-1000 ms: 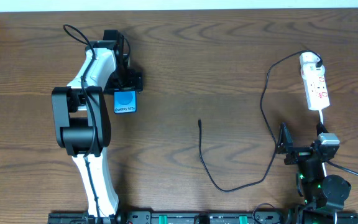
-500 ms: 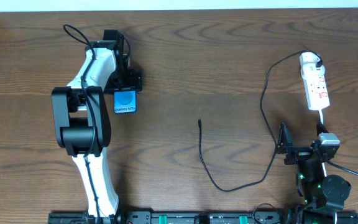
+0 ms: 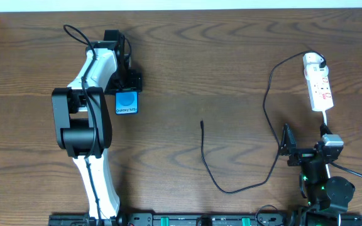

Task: Plug charger to phone and switch on socket
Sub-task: 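Close the left gripper on the phone's top edge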

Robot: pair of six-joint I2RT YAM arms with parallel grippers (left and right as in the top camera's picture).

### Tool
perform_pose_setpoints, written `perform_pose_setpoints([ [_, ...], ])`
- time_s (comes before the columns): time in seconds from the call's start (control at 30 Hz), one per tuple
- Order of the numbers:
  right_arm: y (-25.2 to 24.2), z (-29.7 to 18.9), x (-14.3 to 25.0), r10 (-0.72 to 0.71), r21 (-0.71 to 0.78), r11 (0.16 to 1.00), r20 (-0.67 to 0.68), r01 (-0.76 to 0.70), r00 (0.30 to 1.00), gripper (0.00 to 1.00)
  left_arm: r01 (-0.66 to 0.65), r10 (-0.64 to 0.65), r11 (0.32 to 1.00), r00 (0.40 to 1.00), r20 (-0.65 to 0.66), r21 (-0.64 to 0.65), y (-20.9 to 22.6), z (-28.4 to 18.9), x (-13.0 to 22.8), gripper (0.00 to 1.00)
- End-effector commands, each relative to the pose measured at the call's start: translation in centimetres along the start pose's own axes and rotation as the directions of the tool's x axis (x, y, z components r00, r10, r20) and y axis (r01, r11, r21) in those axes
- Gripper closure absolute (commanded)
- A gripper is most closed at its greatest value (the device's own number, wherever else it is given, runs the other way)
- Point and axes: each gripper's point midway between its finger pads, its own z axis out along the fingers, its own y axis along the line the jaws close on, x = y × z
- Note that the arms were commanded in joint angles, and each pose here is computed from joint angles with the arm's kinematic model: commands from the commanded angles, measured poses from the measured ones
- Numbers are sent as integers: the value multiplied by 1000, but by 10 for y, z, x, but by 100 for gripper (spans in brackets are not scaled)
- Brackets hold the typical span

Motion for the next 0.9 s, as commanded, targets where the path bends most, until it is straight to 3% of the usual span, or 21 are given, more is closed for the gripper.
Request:
perform_pose_setpoints([
  [0.0,0,0,0,4,0,1000,0,-4,1000,1,-23,24,999,999,-24,30,-6,10,5,19],
  [0.6,0,0,0,4,0,1000,0,-4,1000,1,-23,24,999,999,-24,30,-6,10,5,24],
  [0.87,0,0,0,4,0,1000,0,-4,1000,1,-23,24,999,999,-24,29,-6,10,6,38],
])
